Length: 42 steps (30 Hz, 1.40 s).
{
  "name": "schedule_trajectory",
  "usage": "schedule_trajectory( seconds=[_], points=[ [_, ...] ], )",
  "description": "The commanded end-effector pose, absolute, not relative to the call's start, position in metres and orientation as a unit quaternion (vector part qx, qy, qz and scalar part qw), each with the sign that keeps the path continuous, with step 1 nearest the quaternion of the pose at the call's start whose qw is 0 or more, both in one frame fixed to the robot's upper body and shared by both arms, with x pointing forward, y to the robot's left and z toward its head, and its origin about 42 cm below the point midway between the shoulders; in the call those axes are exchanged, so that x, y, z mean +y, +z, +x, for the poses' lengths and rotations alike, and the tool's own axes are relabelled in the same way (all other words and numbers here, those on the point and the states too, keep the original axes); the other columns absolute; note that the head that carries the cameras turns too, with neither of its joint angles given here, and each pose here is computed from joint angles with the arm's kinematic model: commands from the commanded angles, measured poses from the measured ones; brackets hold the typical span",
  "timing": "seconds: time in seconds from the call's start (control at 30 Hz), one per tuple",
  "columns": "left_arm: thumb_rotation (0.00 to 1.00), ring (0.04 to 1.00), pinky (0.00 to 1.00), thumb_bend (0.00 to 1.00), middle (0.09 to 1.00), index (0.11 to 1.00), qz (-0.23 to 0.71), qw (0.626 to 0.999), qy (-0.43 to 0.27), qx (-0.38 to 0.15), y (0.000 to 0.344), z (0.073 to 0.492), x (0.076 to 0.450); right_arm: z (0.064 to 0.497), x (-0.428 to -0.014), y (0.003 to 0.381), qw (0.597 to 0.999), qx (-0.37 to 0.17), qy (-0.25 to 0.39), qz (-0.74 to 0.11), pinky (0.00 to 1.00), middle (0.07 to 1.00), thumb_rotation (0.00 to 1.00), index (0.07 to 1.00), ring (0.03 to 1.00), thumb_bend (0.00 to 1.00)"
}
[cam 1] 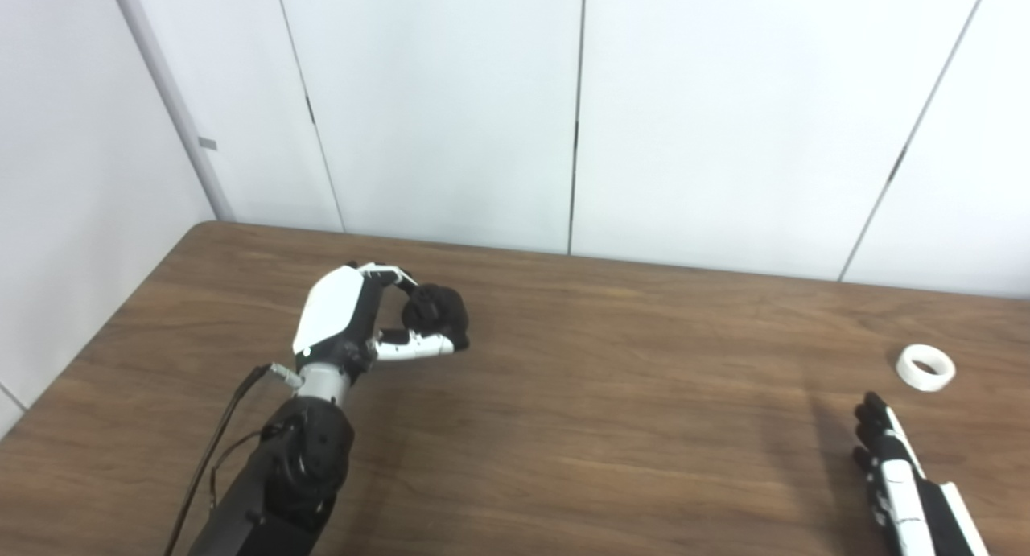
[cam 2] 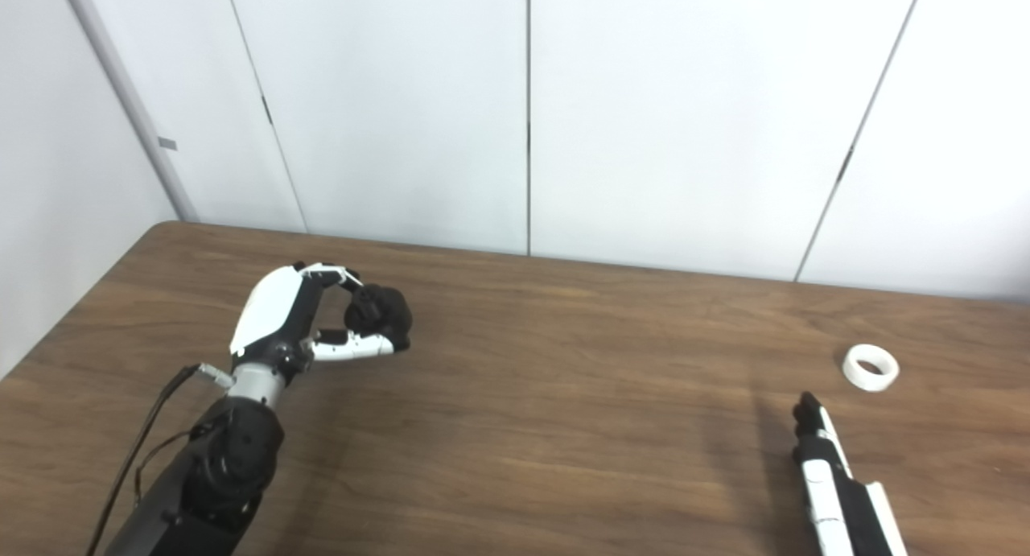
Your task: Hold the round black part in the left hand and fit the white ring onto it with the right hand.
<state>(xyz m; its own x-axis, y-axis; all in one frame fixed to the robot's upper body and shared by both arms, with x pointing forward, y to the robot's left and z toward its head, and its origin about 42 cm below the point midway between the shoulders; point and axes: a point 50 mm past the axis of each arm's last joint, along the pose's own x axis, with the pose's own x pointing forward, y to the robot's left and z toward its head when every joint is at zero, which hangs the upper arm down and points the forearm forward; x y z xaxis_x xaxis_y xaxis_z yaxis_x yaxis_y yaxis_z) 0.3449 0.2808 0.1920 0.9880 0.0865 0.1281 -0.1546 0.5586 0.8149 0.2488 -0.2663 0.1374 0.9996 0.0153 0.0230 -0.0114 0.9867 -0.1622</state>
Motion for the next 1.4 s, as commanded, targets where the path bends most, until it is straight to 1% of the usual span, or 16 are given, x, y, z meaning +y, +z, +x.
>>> schedule_trajectory(
  seconds=[0.0,0.2,0.4,0.5,0.6,0.73,0.83,0.97,1.23,1.37],
  points=[
    [0.05,0.888,1.00,0.52,0.780,0.485,0.472,0.875,0.061,-0.090,0.211,0.343,0.263,0.255,-0.262,0.144,0.996,-0.032,0.011,-0.085,1.00,0.979,1.00,0.977,1.000,0.48],
    [0.06,0.881,1.00,0.52,0.779,0.485,0.485,0.865,0.006,-0.127,0.207,0.325,0.226,0.258,-0.256,0.140,0.996,-0.032,0.010,-0.084,1.00,0.971,1.00,0.963,1.000,0.50],
    [0.05,0.872,1.00,0.52,0.777,0.484,0.487,0.860,-0.036,-0.145,0.199,0.307,0.200,0.261,-0.250,0.142,0.996,-0.032,0.010,-0.082,1.00,0.961,1.00,0.953,0.999,0.56],
    [0.06,0.870,1.00,0.52,0.778,0.484,0.487,0.858,-0.055,-0.151,0.194,0.297,0.190,0.263,-0.247,0.144,0.996,-0.030,0.011,-0.085,1.00,0.958,1.00,0.949,1.000,0.58],
    [0.06,0.871,1.00,0.52,0.779,0.484,0.488,0.856,-0.072,-0.152,0.188,0.286,0.179,0.263,-0.244,0.148,0.996,-0.032,0.012,-0.085,1.00,0.960,1.00,0.948,1.000,0.58],
    [0.05,0.867,1.00,0.52,0.773,0.484,0.489,0.854,-0.092,-0.154,0.177,0.272,0.166,0.264,-0.239,0.153,0.995,-0.035,0.013,-0.088,1.00,0.955,1.00,0.941,1.000,0.59],
    [0.05,0.860,1.00,0.52,0.770,0.483,0.487,0.854,-0.105,-0.150,0.167,0.265,0.160,0.264,-0.236,0.157,0.995,-0.036,0.014,-0.091,1.00,0.952,1.00,0.939,1.000,0.61],
    [0.05,0.857,1.00,0.52,0.769,0.484,0.495,0.848,-0.119,-0.143,0.155,0.257,0.155,0.264,-0.235,0.160,0.995,-0.038,0.017,-0.094,1.00,0.954,1.00,0.941,1.000,0.60],
    [0.05,0.863,1.00,0.52,0.773,0.485,0.506,0.841,-0.134,-0.138,0.140,0.248,0.150,0.263,-0.233,0.166,0.995,-0.032,0.015,-0.094,1.00,0.953,1.00,0.939,1.000,0.63],
    [0.05,0.861,1.00,0.52,0.777,0.485,0.511,0.838,-0.138,-0.135,0.134,0.244,0.151,0.263,-0.232,0.169,0.996,-0.031,0.013,-0.087,1.00,0.950,1.00,0.938,1.000,0.62]
  ],
)
